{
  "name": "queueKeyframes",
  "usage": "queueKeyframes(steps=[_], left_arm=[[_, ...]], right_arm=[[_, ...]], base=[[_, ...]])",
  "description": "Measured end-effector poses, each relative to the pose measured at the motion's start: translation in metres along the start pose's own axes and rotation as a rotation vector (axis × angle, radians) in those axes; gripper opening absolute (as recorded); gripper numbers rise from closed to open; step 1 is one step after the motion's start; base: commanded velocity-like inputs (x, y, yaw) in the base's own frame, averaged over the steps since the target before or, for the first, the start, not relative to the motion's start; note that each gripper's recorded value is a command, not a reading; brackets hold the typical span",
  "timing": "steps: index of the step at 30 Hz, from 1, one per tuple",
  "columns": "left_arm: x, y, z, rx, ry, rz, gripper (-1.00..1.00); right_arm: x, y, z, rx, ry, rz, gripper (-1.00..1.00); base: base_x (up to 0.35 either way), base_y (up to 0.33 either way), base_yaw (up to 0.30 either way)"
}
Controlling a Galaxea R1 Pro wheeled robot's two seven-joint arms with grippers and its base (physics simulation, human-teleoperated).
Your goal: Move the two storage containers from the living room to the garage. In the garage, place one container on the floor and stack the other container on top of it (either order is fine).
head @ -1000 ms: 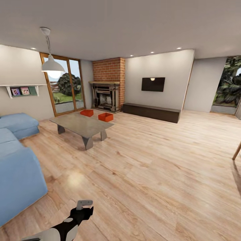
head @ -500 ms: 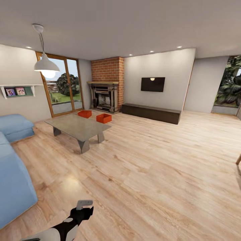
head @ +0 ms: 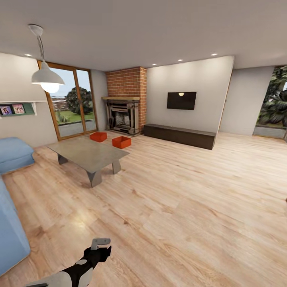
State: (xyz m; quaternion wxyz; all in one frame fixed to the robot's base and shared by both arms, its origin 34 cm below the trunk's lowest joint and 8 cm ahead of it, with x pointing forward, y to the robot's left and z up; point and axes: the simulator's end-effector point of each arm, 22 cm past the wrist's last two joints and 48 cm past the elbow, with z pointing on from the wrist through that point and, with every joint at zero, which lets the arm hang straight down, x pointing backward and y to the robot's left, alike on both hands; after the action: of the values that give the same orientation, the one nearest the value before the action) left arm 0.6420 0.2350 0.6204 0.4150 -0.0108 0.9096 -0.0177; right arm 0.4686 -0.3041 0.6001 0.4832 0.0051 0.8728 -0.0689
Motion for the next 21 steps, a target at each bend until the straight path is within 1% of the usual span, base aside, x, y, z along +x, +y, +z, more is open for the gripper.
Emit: queueKeyframes(steps=[21], left_arm=[[-0.0001,-0.0011,0.0,0.001,0.0,0.0,1.0]], right_arm=[[0.0,0.0,0.0,0.0,0.0,0.0,1.0]], base=[[0.312,-0.173,0.0]])
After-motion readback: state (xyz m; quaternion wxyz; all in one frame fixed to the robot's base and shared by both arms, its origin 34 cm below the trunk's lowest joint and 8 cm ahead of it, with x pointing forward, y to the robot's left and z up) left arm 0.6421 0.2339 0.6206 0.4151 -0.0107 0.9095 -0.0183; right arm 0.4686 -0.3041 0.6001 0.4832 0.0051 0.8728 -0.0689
